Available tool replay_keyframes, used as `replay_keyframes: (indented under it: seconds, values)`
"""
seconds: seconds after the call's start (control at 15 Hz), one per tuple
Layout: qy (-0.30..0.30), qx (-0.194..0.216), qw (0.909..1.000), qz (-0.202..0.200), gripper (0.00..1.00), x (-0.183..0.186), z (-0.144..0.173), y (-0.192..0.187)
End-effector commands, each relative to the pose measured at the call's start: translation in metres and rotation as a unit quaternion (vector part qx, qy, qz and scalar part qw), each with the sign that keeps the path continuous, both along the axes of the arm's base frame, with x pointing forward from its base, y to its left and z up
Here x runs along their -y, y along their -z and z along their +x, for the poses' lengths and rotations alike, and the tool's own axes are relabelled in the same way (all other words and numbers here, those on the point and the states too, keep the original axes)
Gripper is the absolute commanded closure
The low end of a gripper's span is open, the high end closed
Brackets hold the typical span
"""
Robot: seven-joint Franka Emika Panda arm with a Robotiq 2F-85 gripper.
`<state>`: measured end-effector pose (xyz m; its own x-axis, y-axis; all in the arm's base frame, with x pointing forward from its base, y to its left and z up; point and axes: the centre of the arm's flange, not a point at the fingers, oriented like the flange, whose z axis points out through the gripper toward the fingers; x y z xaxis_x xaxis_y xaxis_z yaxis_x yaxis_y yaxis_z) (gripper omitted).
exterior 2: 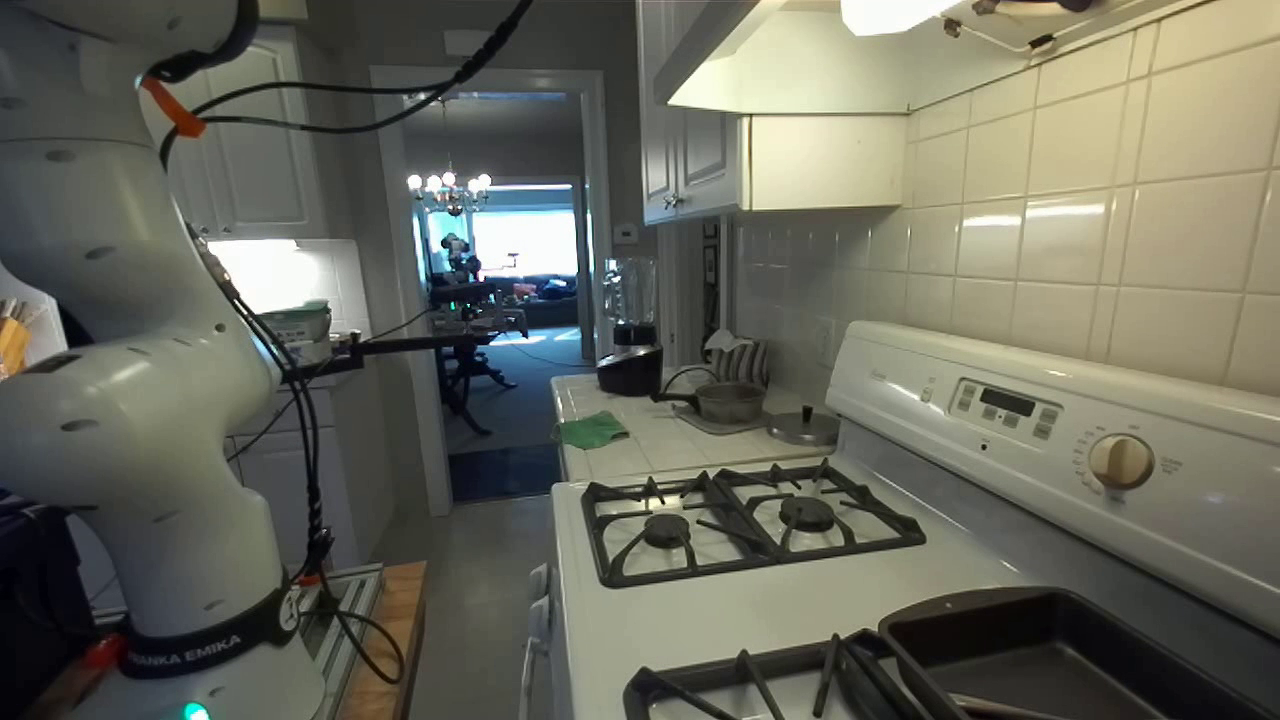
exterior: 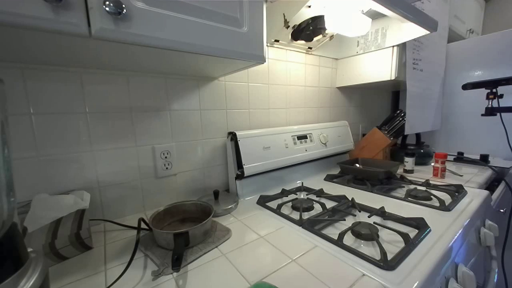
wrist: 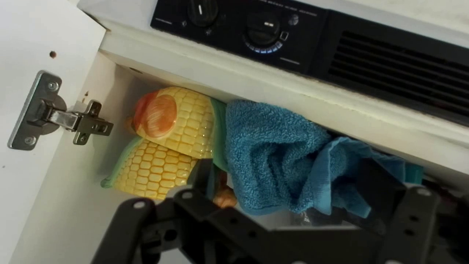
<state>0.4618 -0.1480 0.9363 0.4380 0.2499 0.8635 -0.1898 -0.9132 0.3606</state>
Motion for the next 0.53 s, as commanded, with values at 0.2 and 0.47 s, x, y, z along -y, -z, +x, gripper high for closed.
replay_keyframes:
  seconds: [0.2,0.47]
  values:
    - [0.02,0.016,0.9996,0.009,0.0,0.006,0.009,-0.009]
    - [0.037,0.021,0.9987,0.029,0.0,0.016,0.016,-0.014]
